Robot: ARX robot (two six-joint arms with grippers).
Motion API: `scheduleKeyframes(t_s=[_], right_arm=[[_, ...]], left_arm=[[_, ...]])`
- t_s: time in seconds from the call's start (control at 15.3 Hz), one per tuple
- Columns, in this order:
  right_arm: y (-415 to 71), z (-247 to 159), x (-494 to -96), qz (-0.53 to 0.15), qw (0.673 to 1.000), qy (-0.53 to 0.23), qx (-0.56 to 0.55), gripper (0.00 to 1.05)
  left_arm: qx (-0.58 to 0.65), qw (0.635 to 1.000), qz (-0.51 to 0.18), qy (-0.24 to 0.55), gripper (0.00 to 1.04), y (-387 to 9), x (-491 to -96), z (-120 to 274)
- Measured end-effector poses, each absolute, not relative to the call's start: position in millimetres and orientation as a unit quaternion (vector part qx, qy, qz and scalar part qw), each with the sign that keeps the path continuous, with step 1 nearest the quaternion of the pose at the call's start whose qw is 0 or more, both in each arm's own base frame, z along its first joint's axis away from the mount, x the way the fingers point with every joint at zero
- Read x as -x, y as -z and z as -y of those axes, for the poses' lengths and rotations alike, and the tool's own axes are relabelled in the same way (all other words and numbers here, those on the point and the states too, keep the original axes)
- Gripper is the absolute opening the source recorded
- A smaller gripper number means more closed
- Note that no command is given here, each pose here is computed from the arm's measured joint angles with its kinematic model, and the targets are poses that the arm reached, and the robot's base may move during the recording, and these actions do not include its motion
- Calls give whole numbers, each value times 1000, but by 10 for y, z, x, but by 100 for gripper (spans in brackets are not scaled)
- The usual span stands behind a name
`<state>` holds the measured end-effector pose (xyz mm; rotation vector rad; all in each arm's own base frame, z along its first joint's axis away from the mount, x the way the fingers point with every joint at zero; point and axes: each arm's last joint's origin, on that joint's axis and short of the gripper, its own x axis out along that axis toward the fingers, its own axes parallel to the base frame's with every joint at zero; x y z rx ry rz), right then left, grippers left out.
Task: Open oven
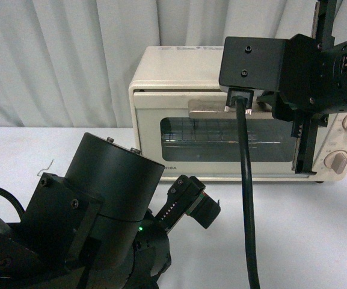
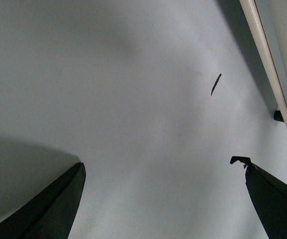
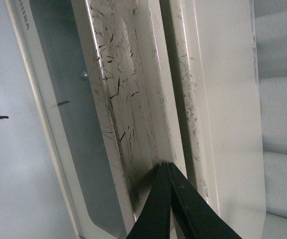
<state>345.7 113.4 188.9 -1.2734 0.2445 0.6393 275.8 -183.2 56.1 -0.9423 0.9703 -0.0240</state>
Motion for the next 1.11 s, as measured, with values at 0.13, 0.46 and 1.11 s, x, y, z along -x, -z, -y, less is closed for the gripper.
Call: scheduleKeyframes(t_s=[0.13, 0.46, 1.11], right_arm=[[-1885, -1122, -3419, -118, 756, -298, 571, 2], [-1875, -1094, -3298, -143, 773, -317, 531, 2], [-1782, -1063, -2934, -256, 738, -407, 473, 2]], left_arm=[[436, 780, -449, 11, 98, -561, -2758, 1832], [436, 780, -449, 11, 98, -561, -2758, 1832], [436, 779, -450, 11, 98, -559, -2754, 1830]])
